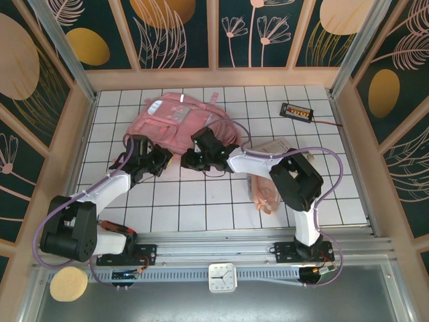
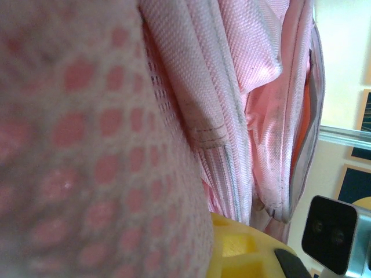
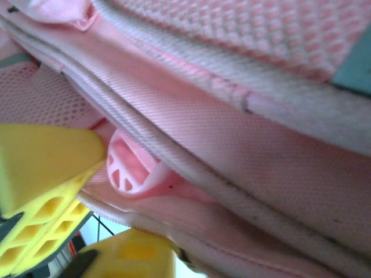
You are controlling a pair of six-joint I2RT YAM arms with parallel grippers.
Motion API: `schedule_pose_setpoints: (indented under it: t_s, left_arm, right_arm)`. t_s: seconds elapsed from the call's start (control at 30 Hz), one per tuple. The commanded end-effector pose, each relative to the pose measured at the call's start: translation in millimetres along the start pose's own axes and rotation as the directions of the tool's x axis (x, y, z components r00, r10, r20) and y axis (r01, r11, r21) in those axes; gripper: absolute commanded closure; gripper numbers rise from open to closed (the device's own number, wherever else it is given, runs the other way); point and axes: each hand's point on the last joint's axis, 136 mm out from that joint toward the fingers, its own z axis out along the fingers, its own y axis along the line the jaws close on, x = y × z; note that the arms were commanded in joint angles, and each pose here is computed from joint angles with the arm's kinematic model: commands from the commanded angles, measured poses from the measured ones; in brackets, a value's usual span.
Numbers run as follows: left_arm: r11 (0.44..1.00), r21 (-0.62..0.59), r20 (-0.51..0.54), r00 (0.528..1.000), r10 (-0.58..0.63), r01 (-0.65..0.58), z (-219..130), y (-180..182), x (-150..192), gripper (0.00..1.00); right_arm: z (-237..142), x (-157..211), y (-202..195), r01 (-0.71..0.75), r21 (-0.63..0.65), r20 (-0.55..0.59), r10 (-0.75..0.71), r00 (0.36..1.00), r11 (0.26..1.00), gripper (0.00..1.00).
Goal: Pack books, pencil case, and school supplies into a backpack
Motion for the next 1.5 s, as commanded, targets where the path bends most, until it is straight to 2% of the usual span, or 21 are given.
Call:
schedule_pose_setpoints:
  t_s: [0.0, 0.23, 0.63, 0.87, 0.97, 1.0, 1.07, 1.1, 1.13, 1.27, 1.47]
  left_arm:
    - [0.992, 0.125, -0.023, 0.999, 0.027, -0.024, -12, -45, 4, 1.0]
    - [0.994, 0.097, -0.013, 0.998, 0.061, -0.059, -10, -45, 0, 1.0]
    - [0.99, 0.05, 0.004, 0.991, 0.135, -0.135, -11, -49, -6, 1.0]
    - [0.985, 0.005, 0.035, 0.985, 0.171, -0.172, -17, -43, -17, 1.0]
    - [0.983, 0.023, 0.03, 0.983, 0.18, -0.181, -20, -48, -15, 1.0]
    - [0.984, 0.031, 0.025, 0.984, 0.176, -0.177, -22, -50, -14, 1.0]
    - [0.984, 0.05, 0.024, 0.985, 0.17, -0.171, -24, -54, -13, 1.0]
    - [0.984, 0.058, 0.023, 0.986, 0.167, -0.168, -25, -56, -12, 1.0]
    - [0.984, 0.061, 0.019, 0.986, 0.165, -0.166, -25, -56, -11, 1.0]
    - [0.984, 0.065, 0.018, 0.986, 0.163, -0.164, -26, -57, -11, 1.0]
    - [0.984, 0.076, 0.011, 0.987, 0.161, -0.161, -28, -60, -9, 1.0]
  right_arm:
    - [-3, -19, -10, 0.003, 0.056, 0.068, -0.007, 0.998, 0.998, 0.99]
    - [-26, -12, -22, 0.014, 0.117, 0.047, -0.019, 0.999, 0.993, 1.0]
    - [-81, 10, -72, -0.049, 0.221, 0.054, 0.038, 0.998, 0.974, 1.0]
    - [-112, 19, -97, -0.031, 0.282, 0.016, 0.028, 0.999, 0.959, 1.0]
    - [-114, 20, -91, 0.006, 0.191, -0.021, -0.002, 1.0, 0.981, 1.0]
    - [-110, 21, -76, 0.04, 0.134, -0.032, -0.036, 0.999, 0.99, 0.98]
    - [-100, 25, -40, 0.119, 0.019, -0.039, -0.118, 0.992, 0.993, 0.65]
    - [-93, 27, -26, 0.144, -0.017, -0.043, -0.145, 0.989, 0.989, 0.53]
    - [-86, 31, -16, 0.155, -0.044, -0.057, -0.157, 0.986, 0.987, 0.48]
    - [-60, 37, 2, 0.156, -0.091, -0.072, -0.163, 0.984, 0.984, 0.42]
    - [-38, 17, 14, 0.171, -0.107, -0.018, -0.173, 0.985, 0.979, 0.39]
